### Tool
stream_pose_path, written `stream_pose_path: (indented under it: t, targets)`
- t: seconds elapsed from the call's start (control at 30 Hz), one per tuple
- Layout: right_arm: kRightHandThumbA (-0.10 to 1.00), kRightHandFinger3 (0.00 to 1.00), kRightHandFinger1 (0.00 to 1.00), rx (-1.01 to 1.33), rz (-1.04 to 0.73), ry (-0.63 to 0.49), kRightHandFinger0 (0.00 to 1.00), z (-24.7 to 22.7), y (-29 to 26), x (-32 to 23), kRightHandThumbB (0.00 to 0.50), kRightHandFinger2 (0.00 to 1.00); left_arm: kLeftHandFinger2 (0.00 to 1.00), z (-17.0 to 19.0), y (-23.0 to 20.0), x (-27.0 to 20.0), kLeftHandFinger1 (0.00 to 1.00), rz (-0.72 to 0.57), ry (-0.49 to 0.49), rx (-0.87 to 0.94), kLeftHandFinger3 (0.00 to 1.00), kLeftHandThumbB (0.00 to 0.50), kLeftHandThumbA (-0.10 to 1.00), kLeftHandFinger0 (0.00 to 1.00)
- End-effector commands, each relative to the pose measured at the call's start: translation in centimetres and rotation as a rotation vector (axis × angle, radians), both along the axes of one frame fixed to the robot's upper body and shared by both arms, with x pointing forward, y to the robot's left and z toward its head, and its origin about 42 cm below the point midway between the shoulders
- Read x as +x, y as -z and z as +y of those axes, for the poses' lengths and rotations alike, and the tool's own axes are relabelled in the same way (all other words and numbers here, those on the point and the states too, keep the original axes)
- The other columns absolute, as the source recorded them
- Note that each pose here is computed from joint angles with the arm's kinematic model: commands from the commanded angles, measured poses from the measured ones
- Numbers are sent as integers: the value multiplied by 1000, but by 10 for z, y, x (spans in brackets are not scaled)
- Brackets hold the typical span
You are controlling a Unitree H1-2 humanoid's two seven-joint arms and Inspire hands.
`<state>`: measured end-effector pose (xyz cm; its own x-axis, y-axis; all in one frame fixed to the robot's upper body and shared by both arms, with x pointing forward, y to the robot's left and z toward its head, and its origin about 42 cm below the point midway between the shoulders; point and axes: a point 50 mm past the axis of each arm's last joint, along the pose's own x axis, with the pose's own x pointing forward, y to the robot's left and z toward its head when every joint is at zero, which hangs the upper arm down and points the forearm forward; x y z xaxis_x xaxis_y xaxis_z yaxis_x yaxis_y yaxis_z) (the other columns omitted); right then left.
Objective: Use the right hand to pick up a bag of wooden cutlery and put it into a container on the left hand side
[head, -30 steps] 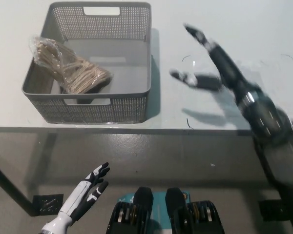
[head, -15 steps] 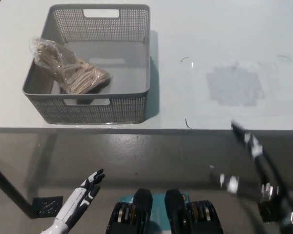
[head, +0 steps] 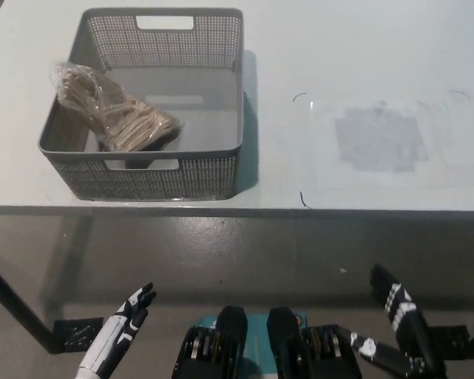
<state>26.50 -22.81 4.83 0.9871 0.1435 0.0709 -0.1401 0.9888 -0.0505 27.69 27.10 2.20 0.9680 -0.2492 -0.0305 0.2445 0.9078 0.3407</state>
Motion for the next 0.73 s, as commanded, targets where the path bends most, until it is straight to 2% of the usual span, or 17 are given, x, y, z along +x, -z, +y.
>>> stream_pose_path:
  t: [0.0,0.03,0.07,0.13,0.2,0.23,0.37,0.57,0.7]
  targets:
    - [1000,1000,1000,25,-79,9,1000,0,-9,7,103,1000,1000,7,-6,1,1000,-50,-26,-18,1000,364,995,1000]
    - [1000,1000,1000,24,-78,8,1000,0,-9,6,102,1000,1000,7,-6,1,1000,-49,-26,-17,1000,361,995,1000]
    - [1000,1000,1000,14,-81,-1,1000,0,-6,6,147,1000,1000,7,-5,-1,1000,-45,-23,-15,1000,358,995,1000]
    - [1000,1000,1000,11,-78,-10,1000,1,-3,3,173,1000,1000,8,-2,-5,1000,-38,-24,-10,1000,362,994,1000]
    - [1000,1000,1000,16,-72,-12,1000,2,-1,2,224,1000,1000,8,-2,-6,1000,-34,-20,-12,1000,363,995,1000]
    - [1000,1000,1000,20,-76,-9,1000,2,-1,4,226,1000,1000,8,-2,-5,1000,-35,-20,-12,1000,359,991,1000]
    - [1000,1000,1000,14,-82,3,1000,-1,-3,6,177,1000,1000,7,-4,-3,1000,-43,-19,-6,1000,368,995,1000]
    - [1000,1000,1000,-17,-86,-8,1000,-2,-5,13,221,1000,1000,8,-6,0,1000,-49,-20,-13,1000,363,987,1000]
    - [990,1000,1000,-29,-91,-22,1000,-1,-5,13,181,1000,1000,8,-5,0,1000,-46,-18,-14,1000,366,988,1000]
